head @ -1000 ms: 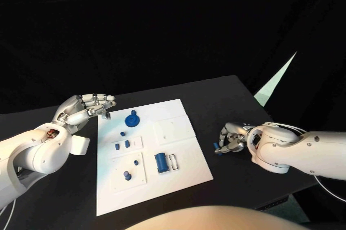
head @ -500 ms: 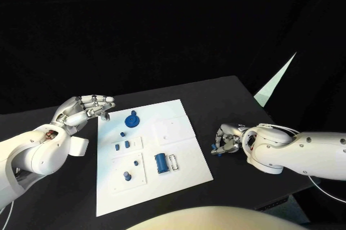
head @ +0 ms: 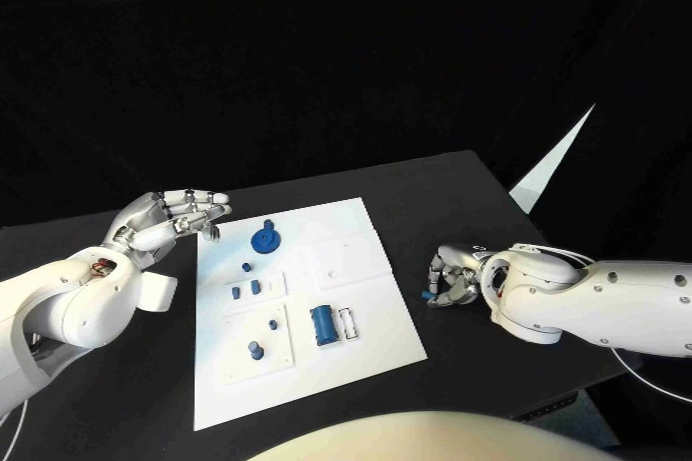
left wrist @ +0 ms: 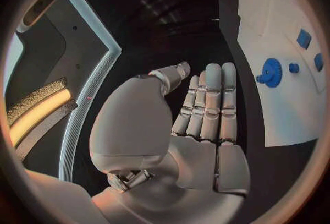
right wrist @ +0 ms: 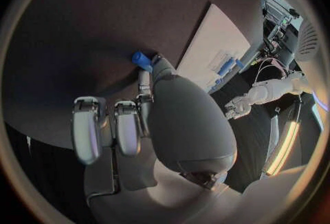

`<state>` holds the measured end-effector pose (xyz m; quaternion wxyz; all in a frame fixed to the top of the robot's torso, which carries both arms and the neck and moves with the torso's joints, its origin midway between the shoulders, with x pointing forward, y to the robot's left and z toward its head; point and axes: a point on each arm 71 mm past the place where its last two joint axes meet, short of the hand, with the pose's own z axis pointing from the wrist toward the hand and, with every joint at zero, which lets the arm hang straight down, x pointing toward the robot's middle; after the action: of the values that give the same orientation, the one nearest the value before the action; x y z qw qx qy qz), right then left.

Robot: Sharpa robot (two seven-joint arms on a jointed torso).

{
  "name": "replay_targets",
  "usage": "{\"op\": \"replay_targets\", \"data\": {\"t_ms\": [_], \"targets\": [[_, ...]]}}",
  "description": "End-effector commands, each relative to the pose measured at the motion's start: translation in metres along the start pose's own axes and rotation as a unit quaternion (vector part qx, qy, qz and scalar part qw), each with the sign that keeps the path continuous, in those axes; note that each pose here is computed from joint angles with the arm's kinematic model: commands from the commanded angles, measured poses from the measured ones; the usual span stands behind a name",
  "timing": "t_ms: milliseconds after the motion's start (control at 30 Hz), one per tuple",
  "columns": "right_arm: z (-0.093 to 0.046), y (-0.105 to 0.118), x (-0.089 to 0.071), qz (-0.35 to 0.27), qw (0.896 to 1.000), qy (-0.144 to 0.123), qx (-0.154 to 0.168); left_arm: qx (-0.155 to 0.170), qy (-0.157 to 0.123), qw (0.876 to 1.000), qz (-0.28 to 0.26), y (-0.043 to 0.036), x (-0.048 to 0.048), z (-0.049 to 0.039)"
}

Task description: Assemble the parts on the task board

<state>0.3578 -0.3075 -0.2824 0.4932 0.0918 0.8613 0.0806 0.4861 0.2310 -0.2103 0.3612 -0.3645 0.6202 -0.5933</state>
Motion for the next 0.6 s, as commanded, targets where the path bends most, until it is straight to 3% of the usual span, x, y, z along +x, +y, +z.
{"op": "replay_targets", "data": {"t_ms": [33,367,600], "targets": [[0.000,-0.007,0.014,-0.037,0.998,0.040,0.018,0.001,0.012,1.000,-0.003,-0.0006,0.0029,0.0002],[-0.006,0.001,0.011,0.007,1.000,0.014,0.009,0.000,0.012,1.000,-0.002,-0.0004,0.0024,-0.0001],[-0.010,0.010,-0.008,0.057,0.998,-0.007,0.002,0.000,0.012,1.000,-0.001,-0.0001,0.0026,0.0010]]}}
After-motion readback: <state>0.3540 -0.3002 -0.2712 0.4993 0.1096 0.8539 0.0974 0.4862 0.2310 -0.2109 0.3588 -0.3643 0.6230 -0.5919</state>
